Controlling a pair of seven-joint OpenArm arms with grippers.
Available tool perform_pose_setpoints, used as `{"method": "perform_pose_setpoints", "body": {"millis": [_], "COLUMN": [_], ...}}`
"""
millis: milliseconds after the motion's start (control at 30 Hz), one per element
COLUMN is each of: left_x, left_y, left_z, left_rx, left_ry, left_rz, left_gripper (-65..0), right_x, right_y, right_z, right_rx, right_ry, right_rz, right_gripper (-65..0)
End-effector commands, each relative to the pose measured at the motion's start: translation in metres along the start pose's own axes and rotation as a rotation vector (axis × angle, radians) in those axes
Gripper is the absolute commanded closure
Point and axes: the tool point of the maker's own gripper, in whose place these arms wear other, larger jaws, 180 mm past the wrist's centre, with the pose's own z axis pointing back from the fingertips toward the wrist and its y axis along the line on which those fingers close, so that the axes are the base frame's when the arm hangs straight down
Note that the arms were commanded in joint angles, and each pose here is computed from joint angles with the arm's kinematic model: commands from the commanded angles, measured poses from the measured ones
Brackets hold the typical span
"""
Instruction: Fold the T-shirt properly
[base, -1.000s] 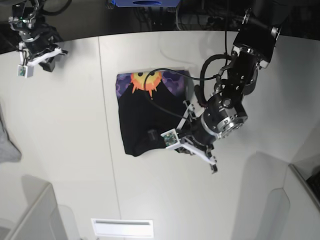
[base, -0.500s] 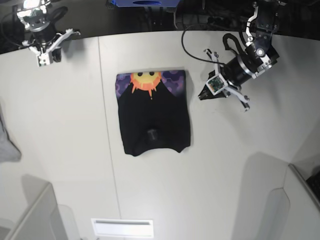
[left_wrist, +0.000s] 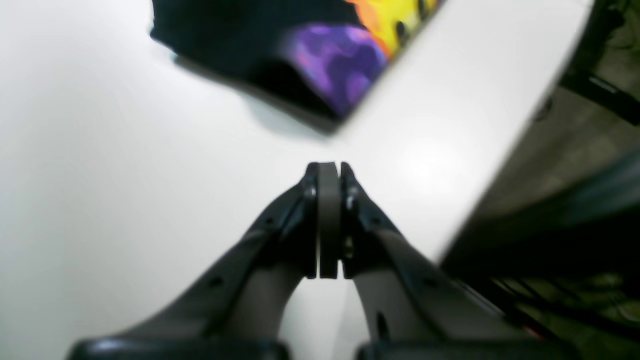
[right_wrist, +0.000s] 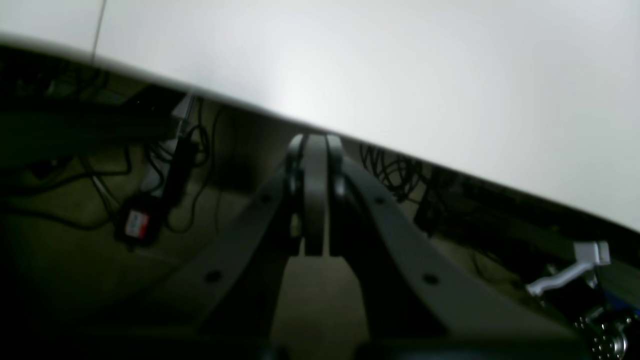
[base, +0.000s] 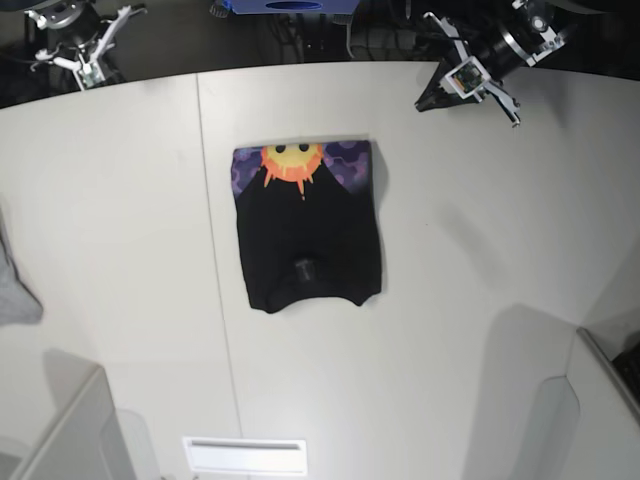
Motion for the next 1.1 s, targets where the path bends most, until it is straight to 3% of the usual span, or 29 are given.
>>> {"method": "perform_pose_setpoints", "body": {"millis": [0,233,600,867,1067], "left_x": [0.007,-0.047,-0.164,-0.241,-0.283], "left_y": [-0.006,-0.056,-0.119,-0.133,-0.118], "left_z": [0.006,0.038,0.084,0.086,0.067], "left_rx": [-0.007,-0.072,0.001,0.126,0.221], "left_ry": [-0.045,0.048,0.213,0.310,0.369], "left_rz": [0.026,0.205,0.590,0.800,0.923], "left_gripper": [0.0,0.0,0.0,0.0,0.0], "right_x": [-0.005,-0.053,-0.151,-0.204,-0.208], "right_y": [-0.002,0.004,0.127,0.164,0.195], "right_z": [0.006,0.018,0.011,-0.029,-0.062], "right_rx": [0.003,0.001,0.410,0.541,0.564], "right_ry": [0.012,0.218,0.462,0.614,0.621], "right_rz": [0.024,0.133,0.282,0.258,0.091], "right_gripper": [0.0,0.0,0.0,0.0,0.0]}}
